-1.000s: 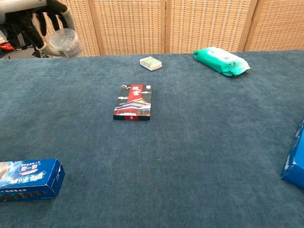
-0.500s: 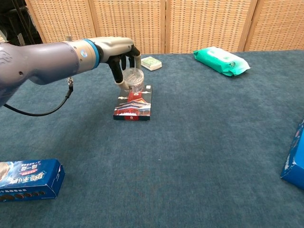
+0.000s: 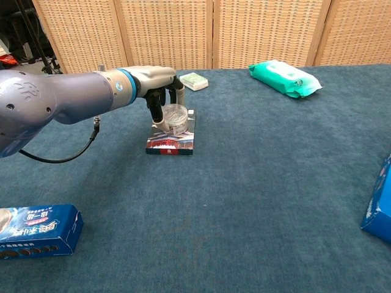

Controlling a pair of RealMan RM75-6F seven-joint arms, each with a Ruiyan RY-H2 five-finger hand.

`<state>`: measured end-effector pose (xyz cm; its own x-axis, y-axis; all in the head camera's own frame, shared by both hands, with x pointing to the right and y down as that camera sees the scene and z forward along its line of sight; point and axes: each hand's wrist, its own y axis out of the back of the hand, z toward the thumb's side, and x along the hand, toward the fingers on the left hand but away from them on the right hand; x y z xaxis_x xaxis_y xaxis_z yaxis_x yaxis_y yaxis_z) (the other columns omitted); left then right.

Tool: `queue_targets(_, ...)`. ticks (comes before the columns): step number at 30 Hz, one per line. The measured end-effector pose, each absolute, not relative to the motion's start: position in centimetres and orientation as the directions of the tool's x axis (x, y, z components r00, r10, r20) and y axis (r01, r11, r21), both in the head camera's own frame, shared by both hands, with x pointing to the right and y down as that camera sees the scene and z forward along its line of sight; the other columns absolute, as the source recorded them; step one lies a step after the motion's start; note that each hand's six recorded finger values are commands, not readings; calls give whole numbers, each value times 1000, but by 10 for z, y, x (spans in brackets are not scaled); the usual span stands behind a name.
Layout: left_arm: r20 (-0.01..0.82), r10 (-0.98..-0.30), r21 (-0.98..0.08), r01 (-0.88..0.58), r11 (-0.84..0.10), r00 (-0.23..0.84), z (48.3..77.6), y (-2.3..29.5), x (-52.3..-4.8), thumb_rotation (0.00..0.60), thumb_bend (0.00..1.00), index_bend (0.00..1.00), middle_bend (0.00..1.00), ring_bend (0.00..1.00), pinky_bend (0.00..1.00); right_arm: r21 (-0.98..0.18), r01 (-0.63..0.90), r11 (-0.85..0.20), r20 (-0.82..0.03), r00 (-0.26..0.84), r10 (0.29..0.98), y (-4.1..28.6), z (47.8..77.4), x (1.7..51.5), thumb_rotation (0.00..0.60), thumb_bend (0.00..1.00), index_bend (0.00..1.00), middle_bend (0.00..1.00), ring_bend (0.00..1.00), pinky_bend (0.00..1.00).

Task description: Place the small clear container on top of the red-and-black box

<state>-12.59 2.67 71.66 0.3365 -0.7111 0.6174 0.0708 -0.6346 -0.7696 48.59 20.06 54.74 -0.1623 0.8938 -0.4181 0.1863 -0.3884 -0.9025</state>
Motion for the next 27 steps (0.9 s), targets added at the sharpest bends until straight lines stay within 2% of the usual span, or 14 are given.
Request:
queue_targets(1,623,-708,-766,74,-639,334,717,28,-127,600,85,40,1,0,65,-902,187,-389,-419,-162,893,201,547,486,600,0,0,0,0,0)
queue_targets(3,637,-697,-753,77,-653,330,719,30,-128,600,37,0,0,0,0,-901,190,-389,-420,-164,893,201,547,487,600,0,0,0,0,0)
queue_targets(7,673,-669,-720,71,-691,315,721,33,-131,600,3,0,0,0,0,-901,200,-384,-418,-168,893,200,547,488,600,0,0,0,0,0)
queue_targets(12,653,-689,-738,58,-672,315,711,30,-133,600,0,0,0,0,0,-899,204,-388,-424,-177,888,200,549,491,600,0,0,0,0,0)
queue_targets(20,549,-759,-813,15,-582,350,666,24,-158,600,0,0,0,0,0,-899,197,-391,-424,-166,890,200,550,489,600,0,0,0,0,0)
queue_targets(27,392,-877,-907,-43,-419,279,619,36,-243,600,0,0,0,0,0,-905,191,-380,-410,-155,899,202,548,484,600,0,0,0,0,0)
